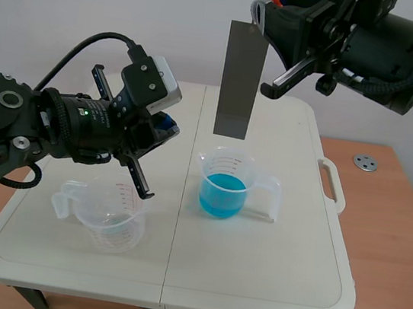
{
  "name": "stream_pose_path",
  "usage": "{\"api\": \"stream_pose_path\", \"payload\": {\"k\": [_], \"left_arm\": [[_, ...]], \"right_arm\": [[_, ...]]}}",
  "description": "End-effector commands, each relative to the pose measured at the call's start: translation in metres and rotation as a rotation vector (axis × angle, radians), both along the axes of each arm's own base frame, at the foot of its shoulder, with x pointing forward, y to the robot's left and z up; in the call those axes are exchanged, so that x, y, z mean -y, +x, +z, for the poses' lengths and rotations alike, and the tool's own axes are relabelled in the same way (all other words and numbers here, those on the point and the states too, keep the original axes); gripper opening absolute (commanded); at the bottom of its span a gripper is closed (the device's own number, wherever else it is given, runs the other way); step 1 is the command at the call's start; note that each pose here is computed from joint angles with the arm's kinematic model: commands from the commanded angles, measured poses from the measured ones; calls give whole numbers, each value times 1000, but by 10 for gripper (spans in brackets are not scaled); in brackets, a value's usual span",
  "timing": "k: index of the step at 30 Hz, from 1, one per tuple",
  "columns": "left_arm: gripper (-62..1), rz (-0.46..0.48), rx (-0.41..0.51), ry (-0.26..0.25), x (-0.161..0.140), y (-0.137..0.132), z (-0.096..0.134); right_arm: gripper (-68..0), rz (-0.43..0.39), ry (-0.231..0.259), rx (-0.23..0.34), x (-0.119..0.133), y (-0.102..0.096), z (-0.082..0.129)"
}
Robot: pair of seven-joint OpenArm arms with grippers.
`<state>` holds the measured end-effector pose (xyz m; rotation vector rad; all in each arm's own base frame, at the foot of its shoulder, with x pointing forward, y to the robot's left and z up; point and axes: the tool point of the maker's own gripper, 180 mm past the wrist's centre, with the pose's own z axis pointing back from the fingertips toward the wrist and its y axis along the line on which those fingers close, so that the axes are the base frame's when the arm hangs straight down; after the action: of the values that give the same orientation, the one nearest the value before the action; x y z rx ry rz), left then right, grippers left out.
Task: Hold the metal plate by the orange handle, dip it into the blue solution, take it out and point at it, then put the plate back in the beaker on the left.
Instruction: 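Raise the plate and point at it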
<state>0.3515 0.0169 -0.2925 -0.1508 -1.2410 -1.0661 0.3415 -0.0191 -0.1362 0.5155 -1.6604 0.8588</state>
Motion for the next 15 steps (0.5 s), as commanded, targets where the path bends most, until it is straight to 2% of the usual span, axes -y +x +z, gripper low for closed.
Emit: {"api": "stream_pose_path", "payload": {"k": [1, 7, 10, 15], "left_arm": [[-595, -10, 38, -28, 5, 4, 14], [-594, -8, 39, -29, 4, 5, 14], [-594, 11, 35, -55, 2, 6, 16], [-594, 51, 35, -59, -16, 1, 16]], "right_arm": [[-662, 7, 18, 47, 3, -1, 16], [-662, 7, 18, 47, 3, -1, 16], [-662, 7, 18, 47, 3, -1, 17], [-662, 7, 17, 45, 3, -1, 16]]}}
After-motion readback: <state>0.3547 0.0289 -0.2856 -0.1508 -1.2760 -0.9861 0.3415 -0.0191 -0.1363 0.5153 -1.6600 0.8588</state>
